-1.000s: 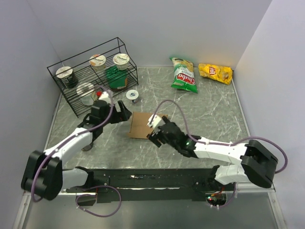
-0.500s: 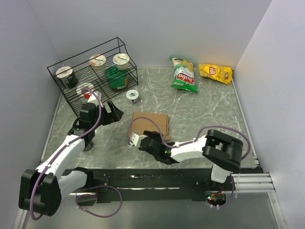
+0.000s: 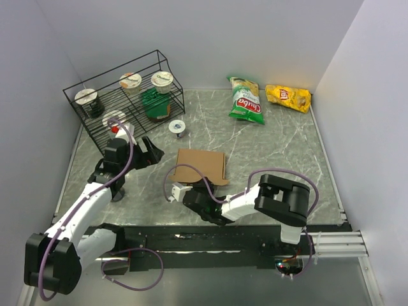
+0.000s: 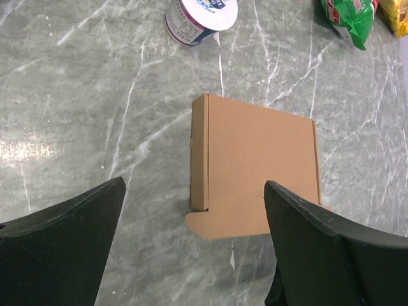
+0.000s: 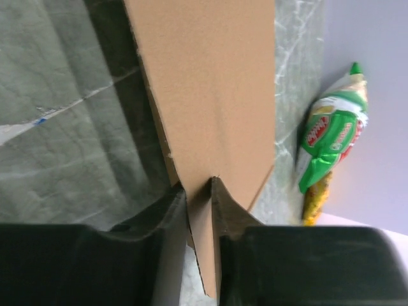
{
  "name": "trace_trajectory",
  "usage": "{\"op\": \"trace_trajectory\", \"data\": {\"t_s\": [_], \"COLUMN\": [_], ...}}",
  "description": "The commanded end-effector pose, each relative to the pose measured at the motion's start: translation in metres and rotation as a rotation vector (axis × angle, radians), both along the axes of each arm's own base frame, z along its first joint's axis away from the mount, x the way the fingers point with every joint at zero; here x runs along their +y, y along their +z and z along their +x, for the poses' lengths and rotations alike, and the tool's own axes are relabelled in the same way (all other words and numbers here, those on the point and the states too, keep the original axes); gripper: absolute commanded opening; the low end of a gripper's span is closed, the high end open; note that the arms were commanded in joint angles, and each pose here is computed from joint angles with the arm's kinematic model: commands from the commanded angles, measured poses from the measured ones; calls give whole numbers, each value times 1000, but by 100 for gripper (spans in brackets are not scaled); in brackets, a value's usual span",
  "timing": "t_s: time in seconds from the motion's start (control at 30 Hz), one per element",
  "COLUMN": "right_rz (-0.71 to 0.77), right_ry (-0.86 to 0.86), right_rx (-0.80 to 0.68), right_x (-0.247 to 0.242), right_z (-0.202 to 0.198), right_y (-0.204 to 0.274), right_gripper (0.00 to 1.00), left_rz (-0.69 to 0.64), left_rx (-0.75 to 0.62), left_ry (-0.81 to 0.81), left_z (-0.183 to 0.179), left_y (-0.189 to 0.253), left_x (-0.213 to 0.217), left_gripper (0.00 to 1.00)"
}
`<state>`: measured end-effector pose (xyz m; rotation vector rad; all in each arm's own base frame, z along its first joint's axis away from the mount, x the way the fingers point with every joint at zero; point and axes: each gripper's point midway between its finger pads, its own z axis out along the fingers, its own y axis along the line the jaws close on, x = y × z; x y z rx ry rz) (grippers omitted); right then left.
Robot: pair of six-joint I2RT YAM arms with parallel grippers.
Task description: Fold the paper box
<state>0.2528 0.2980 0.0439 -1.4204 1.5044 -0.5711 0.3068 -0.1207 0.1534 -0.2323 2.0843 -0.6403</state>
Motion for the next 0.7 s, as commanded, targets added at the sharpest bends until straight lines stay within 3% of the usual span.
{"op": "trace_trajectory", "data": {"t_s": [0.0,0.1,0.27,0.43,0.67], "right_rz": [44,50,59,169,291], "right_ry": [-12,-1,4,-49,-4], "right_rx": [-45,-12,104,188,514], "right_x": [6,6,4,1,3], "right_z": [2,-2,-14,-17,-31], "right_y": [22,29,49,94,116], "right_gripper": [19,11,8,6,7], "left_rz": [-29,-30,-5,12,-61], "left_rx": [-85,-107,-141,-219,-296], "left_ry": [-23,-38,-67,-72,-150], "left_z": [3,1,-7,-12,-31], "left_y": [42,56,82,118,155], "left_x": [-4,-5,-4,0,-13], "left_gripper": [96,96,96,96,96]}}
